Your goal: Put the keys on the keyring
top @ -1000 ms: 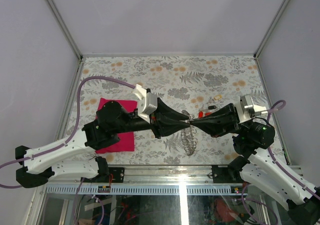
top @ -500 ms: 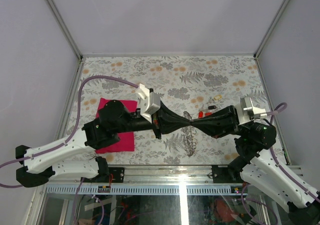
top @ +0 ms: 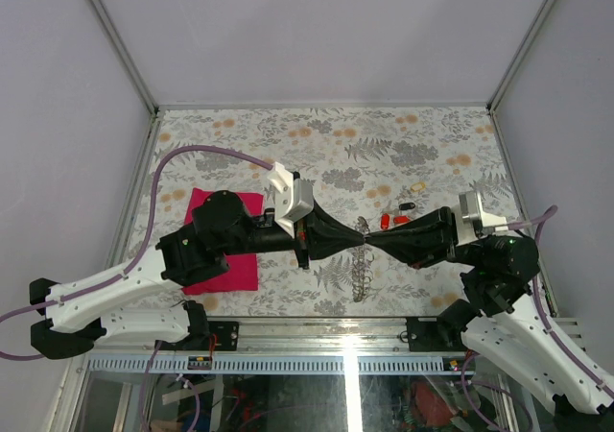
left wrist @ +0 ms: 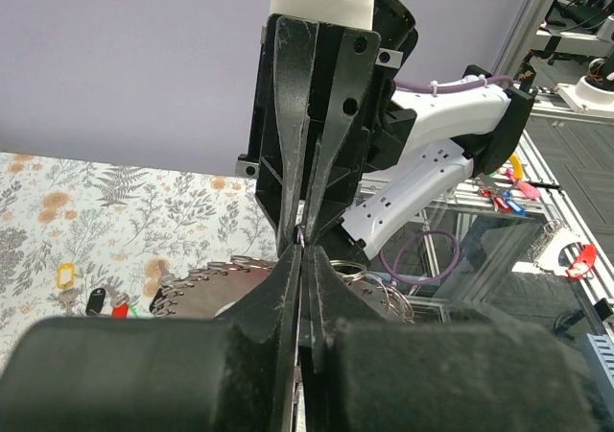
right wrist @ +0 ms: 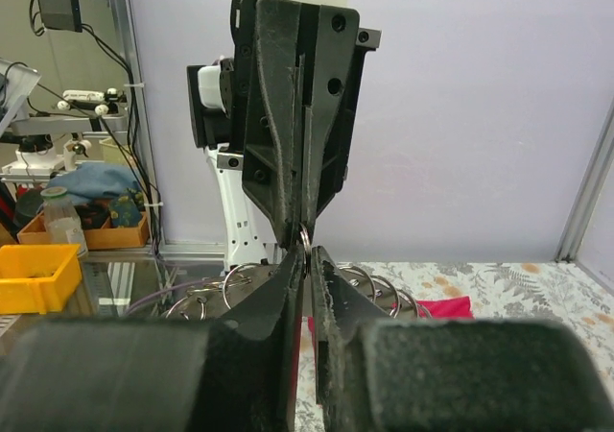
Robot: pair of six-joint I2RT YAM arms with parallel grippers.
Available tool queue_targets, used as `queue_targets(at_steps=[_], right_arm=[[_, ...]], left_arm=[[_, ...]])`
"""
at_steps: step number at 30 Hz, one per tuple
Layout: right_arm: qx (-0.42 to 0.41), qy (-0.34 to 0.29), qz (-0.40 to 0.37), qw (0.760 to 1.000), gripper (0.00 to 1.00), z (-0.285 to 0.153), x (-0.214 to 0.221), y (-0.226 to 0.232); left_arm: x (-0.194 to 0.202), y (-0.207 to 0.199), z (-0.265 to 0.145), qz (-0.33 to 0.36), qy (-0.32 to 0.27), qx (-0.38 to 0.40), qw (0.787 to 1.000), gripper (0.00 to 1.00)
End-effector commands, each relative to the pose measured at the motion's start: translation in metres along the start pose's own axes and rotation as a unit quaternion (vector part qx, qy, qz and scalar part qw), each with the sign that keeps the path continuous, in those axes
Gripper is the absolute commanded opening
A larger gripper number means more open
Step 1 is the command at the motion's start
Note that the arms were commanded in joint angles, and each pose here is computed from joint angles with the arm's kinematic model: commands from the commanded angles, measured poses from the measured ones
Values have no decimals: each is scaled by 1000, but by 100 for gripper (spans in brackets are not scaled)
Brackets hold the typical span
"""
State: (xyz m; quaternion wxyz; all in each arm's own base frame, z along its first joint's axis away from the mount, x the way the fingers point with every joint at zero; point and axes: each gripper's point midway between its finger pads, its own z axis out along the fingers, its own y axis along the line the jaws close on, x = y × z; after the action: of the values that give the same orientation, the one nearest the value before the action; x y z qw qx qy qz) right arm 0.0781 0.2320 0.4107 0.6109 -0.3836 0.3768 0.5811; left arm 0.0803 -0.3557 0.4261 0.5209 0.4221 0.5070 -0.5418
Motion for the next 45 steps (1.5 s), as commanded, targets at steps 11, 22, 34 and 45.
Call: queue_targets(at_steps=[11,22,34,45], right_arm=[[9,21,-40,999,0,-1,-12,2],[167,163,-29,972,0,-50,34,-29],[284,200,-26,937,0,-95,29,-35],[401,207,14,892,0,-129,0,-37]], left_arm=[[-27,2,-11,20,-44,-19,999,26],[43,58,-36,-42,35,-189,980,50],[122,109,-17,-93,99,-284,949,63],[195,185,28,-158,146,-331,919,66]])
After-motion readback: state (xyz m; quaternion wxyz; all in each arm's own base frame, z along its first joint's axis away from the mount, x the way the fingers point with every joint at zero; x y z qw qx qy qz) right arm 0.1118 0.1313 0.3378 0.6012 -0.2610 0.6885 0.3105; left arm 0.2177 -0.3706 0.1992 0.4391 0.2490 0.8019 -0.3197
